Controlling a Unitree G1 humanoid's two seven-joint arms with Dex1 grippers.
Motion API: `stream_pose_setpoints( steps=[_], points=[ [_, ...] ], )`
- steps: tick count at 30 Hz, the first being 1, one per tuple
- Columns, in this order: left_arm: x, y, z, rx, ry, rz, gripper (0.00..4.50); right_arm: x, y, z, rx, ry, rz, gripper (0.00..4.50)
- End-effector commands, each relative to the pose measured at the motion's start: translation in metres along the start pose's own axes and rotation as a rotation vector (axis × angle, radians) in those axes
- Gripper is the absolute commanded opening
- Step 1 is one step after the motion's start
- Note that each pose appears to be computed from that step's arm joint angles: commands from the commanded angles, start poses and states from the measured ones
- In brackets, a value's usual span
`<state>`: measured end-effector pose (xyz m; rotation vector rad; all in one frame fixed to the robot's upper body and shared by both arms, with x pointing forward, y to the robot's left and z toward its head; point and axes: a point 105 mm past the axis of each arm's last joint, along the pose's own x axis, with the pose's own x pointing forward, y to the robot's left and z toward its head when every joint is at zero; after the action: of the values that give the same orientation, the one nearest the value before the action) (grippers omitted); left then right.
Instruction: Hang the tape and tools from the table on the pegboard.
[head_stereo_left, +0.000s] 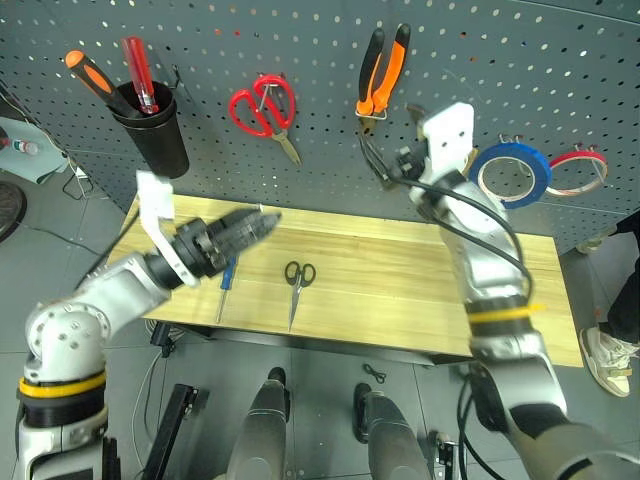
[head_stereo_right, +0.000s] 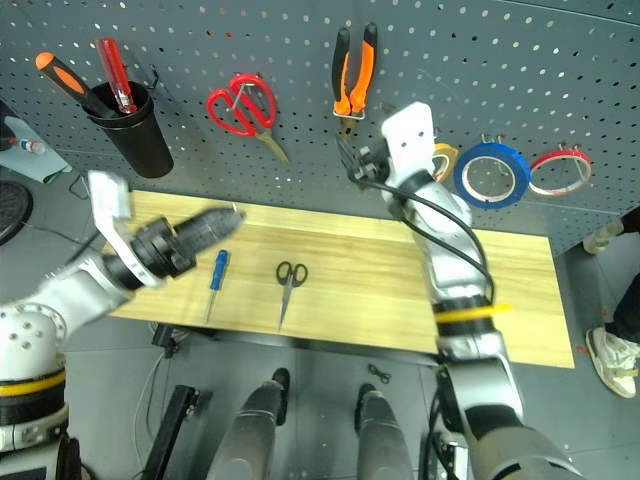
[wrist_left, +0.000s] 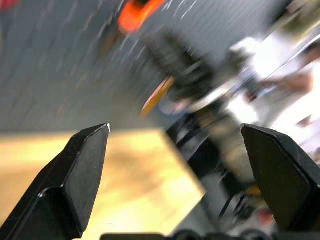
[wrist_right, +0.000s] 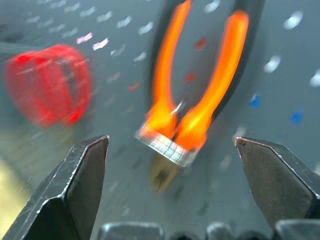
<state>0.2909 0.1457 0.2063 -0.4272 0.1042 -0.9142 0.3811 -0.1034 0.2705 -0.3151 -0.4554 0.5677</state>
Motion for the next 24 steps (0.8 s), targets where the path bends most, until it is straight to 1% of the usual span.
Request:
stream_pose_setpoints(
  steps=[1,3,5,6,8,10,12,15,18,21,24],
  points=[
    [-0.002,0.003,-0.013,0.088,0.039,0.086,4.5,-0.016,0.024,0.019,0.018,0.014,0.155,4.46],
    [-0.012,0.007,-0.025,0.094,0.065,0.116,4.5,-0.03,0.035,-0.004,0.032,0.167,0.218,4.46],
    [-0.028,0.007,-0.035,0.055,0.091,0.099,4.5,-0.047,0.051,-0.027,0.089,0.311,0.278,4.46],
    [-0.035,0.011,-0.04,0.054,0.121,0.111,4.5,-0.053,0.056,-0.035,0.12,0.357,0.286,4.46],
    [-0.045,0.026,-0.056,0.106,0.228,0.177,4.5,-0.06,0.064,-0.05,0.188,0.434,0.262,4.46],
    [-0.046,0.032,-0.067,0.13,0.285,0.189,4.5,-0.061,0.07,-0.048,0.214,0.424,0.267,4.46],
    [-0.041,0.035,-0.075,0.132,0.303,0.2,4.5,-0.059,0.077,-0.037,0.245,0.38,0.311,4.46],
    [-0.02,0.039,-0.097,0.161,0.349,0.245,4.5,-0.068,0.088,-0.014,0.229,0.308,0.467,4.46],
    [-0.001,0.053,-0.116,0.253,0.375,0.382,4.5,-0.083,0.084,-0.007,0.23,0.323,0.549,4.46],
    [0.018,0.063,-0.121,0.337,0.352,0.497,4.5,-0.101,0.08,-0.001,0.216,0.356,0.639,4.46],
    [0.03,0.074,-0.126,0.348,0.327,0.613,4.5,-0.113,0.067,0.0,0.216,0.38,0.641,4.46]
  ],
)
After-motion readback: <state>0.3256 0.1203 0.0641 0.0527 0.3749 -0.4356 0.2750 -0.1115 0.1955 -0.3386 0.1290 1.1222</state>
